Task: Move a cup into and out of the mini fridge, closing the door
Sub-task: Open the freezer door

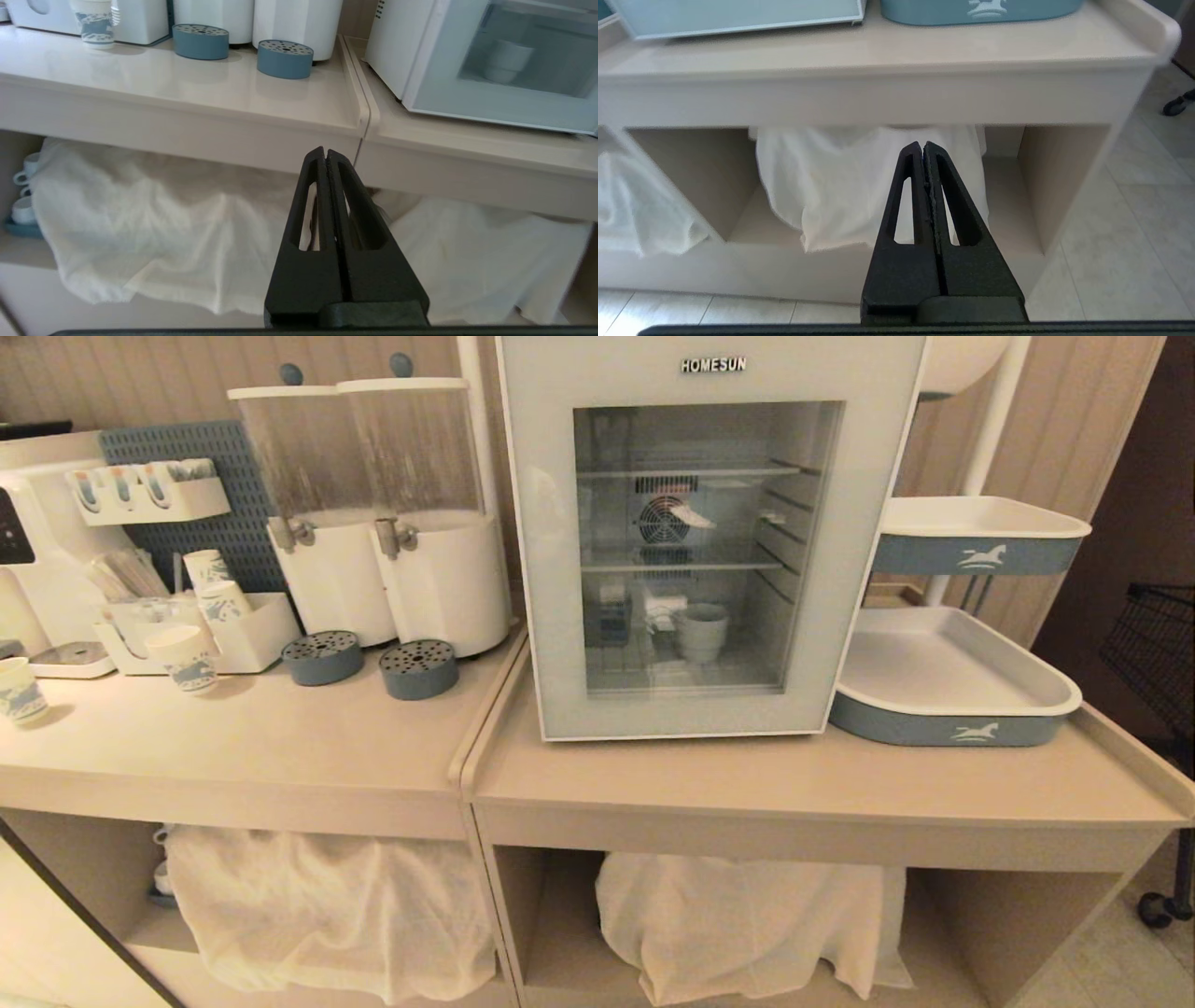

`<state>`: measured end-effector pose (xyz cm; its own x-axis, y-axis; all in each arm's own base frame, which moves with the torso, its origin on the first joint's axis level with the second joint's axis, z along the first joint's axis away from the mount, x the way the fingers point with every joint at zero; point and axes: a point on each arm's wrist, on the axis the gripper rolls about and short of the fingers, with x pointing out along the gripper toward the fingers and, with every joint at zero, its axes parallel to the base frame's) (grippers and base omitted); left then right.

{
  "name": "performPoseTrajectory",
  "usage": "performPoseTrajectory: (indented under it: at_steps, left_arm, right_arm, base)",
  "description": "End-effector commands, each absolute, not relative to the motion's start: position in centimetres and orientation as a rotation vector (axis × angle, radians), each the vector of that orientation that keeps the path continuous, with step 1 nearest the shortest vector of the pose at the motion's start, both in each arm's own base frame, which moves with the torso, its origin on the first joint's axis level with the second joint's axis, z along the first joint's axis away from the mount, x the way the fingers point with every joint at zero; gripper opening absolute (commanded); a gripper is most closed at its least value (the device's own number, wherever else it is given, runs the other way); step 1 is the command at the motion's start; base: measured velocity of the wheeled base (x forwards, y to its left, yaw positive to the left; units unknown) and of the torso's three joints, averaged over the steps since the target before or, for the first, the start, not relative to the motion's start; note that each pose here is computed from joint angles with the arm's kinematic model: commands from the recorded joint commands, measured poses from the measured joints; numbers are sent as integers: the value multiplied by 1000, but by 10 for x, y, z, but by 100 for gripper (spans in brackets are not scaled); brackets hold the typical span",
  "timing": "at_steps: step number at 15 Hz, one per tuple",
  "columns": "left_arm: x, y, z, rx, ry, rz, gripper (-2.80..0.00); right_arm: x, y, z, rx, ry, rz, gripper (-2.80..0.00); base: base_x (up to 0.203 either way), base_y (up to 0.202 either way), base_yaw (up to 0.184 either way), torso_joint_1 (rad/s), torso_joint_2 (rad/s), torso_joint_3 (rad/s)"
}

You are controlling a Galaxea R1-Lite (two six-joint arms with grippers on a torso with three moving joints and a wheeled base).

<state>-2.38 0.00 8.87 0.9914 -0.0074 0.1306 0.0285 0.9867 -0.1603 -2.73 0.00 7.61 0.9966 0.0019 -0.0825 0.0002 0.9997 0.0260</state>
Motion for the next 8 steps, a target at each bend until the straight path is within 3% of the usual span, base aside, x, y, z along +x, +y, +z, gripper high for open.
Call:
performPoseTrajectory:
  at_steps: [1, 4, 8]
  left_arm:
    - [-21, 0, 78, -164, -93, -15, -280]
    - [-21, 0, 78, -164, -93, -15, -280]
    - [-21, 0, 78, -157, -93, -16, -280]
  right_arm:
    - [-27, 0, 76, 26, 86, 2, -280]
    - [-27, 0, 76, 26, 85, 2, -280]
    - [-27, 0, 76, 26, 84, 2, -280]
  base:
    - [186, 0, 1, 6, 2, 0]
    - [131, 0, 0, 2, 2, 1]
    - [0, 0, 0, 0, 0, 0]
